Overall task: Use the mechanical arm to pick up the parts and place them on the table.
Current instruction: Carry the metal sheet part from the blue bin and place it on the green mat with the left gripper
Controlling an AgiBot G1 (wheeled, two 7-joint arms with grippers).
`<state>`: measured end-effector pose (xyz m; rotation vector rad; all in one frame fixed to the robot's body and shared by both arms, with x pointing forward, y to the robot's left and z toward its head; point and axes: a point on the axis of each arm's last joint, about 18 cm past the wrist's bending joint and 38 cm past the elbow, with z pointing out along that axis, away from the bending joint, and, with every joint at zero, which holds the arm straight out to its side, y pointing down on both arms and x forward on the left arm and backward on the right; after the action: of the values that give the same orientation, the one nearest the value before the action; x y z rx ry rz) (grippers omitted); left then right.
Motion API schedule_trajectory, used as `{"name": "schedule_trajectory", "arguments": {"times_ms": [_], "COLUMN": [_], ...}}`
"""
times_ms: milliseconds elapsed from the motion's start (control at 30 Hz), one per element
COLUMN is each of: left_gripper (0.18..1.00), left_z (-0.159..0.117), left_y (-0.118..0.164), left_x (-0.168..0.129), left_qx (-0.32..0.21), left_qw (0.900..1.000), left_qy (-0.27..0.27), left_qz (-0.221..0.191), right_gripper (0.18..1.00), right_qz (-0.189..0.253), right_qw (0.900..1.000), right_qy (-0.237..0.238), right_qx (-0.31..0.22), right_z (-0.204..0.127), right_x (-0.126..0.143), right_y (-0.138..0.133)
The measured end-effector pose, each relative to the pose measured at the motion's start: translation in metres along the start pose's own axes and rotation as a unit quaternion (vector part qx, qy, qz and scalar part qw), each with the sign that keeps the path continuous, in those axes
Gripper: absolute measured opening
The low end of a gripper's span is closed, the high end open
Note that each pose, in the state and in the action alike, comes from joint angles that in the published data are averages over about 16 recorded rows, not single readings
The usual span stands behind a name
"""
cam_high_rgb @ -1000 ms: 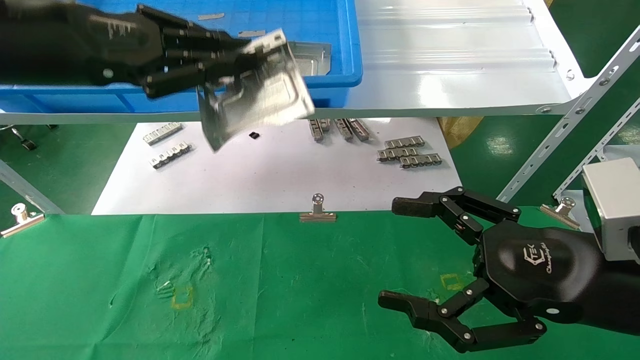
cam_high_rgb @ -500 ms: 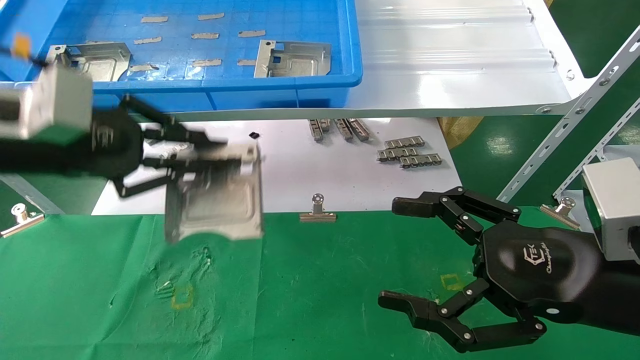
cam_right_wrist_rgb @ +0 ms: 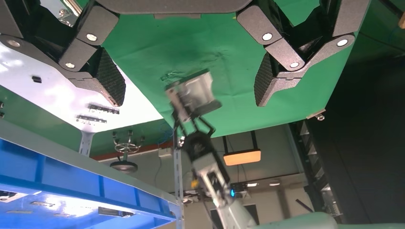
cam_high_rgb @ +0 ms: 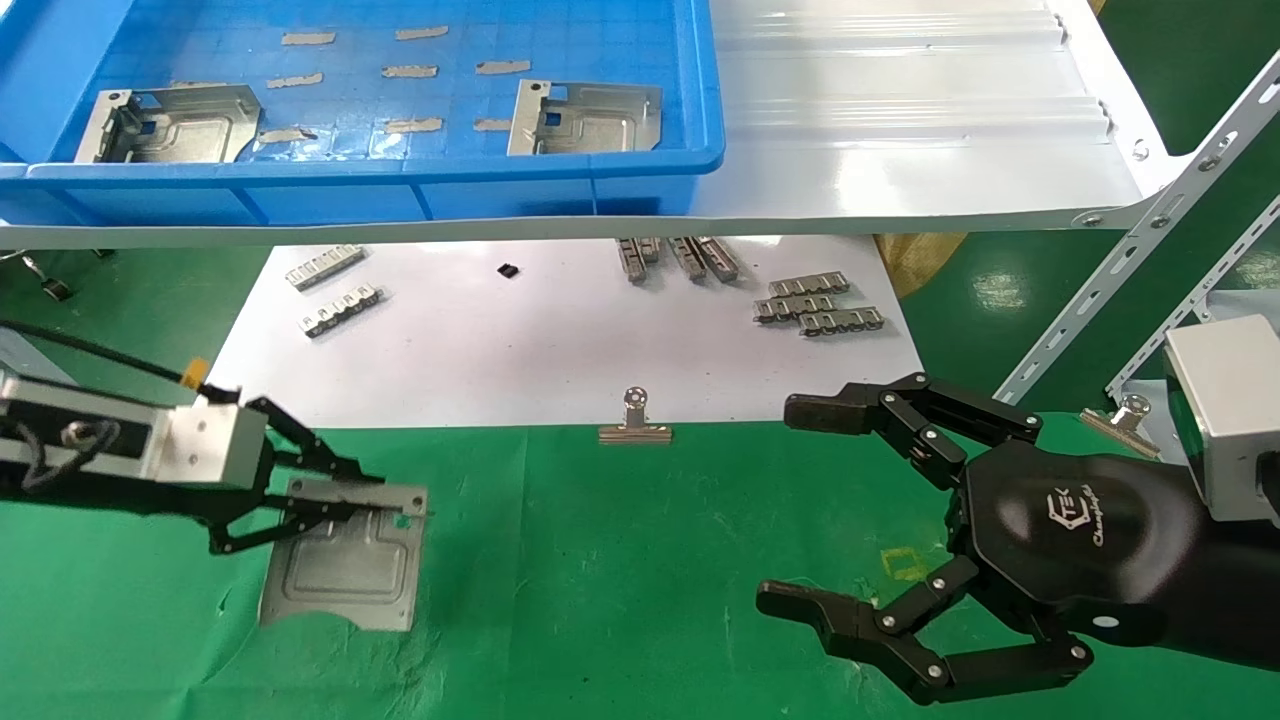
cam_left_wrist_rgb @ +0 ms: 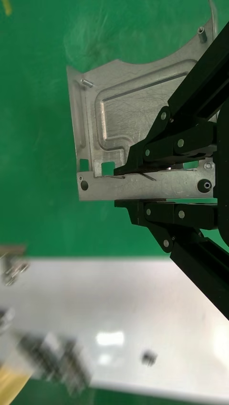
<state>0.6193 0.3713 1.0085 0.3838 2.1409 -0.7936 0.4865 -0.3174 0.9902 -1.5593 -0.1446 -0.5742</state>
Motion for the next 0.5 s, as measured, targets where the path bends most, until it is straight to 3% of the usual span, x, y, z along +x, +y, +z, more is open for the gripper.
{"name": "schedule_trajectory", "arguments": {"times_ms": [500], "left_gripper": [0.289], "left_z": [0.026], "left_y": [0.032], "left_x": [0.02], "left_qx": [-0.028], "left_qw": [0.9992], "left_qy": [0.022], "left_qz": [-0.014], "right_gripper": [1.001], "right_qz": [0.0], "right_qw": [1.0], "right_qy": [0.0], "right_qx": [0.0], "right_z": [0.0], "right_x": [0.0], "right_y": [0.0]}}
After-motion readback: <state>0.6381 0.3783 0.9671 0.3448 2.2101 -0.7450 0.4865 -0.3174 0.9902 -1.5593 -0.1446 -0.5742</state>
